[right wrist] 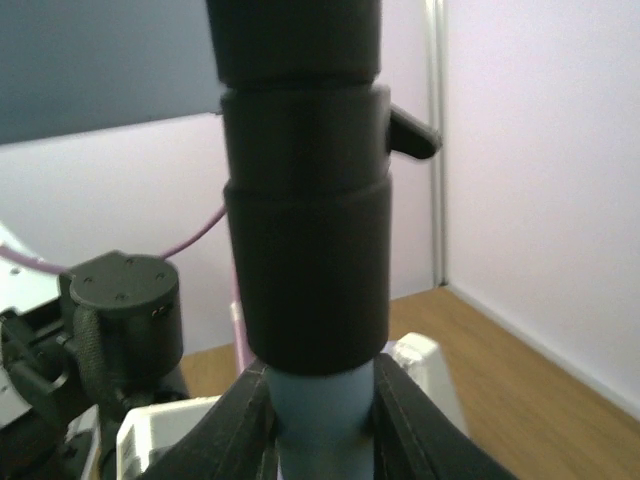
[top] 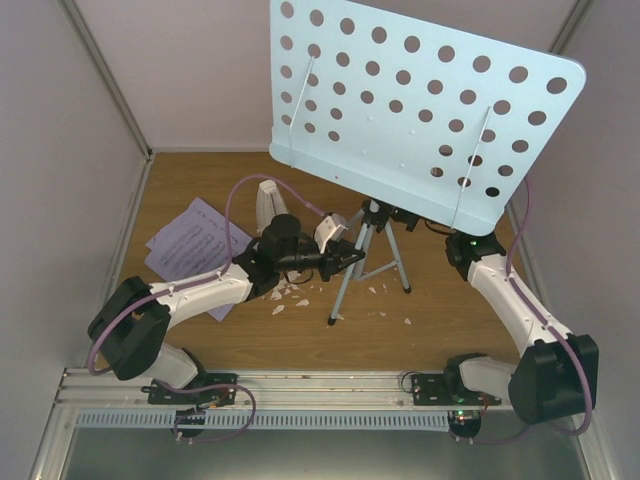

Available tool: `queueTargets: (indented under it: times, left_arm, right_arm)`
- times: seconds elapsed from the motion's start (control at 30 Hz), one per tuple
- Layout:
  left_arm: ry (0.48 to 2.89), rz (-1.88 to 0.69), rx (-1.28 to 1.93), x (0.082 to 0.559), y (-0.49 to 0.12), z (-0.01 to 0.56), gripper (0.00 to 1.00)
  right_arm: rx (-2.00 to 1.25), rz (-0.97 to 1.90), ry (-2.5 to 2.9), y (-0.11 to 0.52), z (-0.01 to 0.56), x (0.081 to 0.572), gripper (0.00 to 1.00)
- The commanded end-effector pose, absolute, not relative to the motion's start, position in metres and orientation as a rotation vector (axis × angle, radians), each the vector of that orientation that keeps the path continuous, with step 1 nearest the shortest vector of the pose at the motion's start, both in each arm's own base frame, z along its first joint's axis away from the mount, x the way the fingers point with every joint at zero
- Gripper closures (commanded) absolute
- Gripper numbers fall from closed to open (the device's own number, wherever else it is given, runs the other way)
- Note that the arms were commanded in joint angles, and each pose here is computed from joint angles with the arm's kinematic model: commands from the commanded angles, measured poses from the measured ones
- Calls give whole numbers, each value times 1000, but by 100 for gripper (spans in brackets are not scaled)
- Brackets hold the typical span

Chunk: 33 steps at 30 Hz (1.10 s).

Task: Pack up the instrument practice props

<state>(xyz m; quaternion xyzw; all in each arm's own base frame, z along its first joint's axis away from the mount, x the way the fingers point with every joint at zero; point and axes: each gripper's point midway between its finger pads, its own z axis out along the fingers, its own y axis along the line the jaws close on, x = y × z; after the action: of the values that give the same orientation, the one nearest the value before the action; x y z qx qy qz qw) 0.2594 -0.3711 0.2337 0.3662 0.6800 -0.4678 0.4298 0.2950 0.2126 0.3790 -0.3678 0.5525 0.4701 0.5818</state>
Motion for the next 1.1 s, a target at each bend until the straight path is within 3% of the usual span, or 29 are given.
queueTargets:
  times: [0.0, 0.2, 0.63, 0.77, 0.93, 1.07]
  left_arm:
    - [1449, -1192, 806, 262, -359, 303, 100]
    - [1482, -1209, 872, 253, -361, 286, 100]
    - [1495, -1221, 898, 248, -361, 281, 100]
    - [1489, -1218, 900, 248, -361, 284, 100]
    - [1490, -1212, 905, 249, -361, 284, 100]
    - [1487, -1208, 900, 249, -361, 287, 100]
  right_arm:
    - [-874, 1233, 1340, 221, 373, 275, 63]
    - [-878, 1221, 1294, 220, 388, 274, 44]
    - [-933, 1195, 1200, 224, 426, 282, 33]
    - [-942, 1202, 1184, 226, 430, 285, 38]
    - [-949, 1200, 1175, 226, 434, 285, 52]
    - [-950, 1200, 1168, 226, 436, 283, 70]
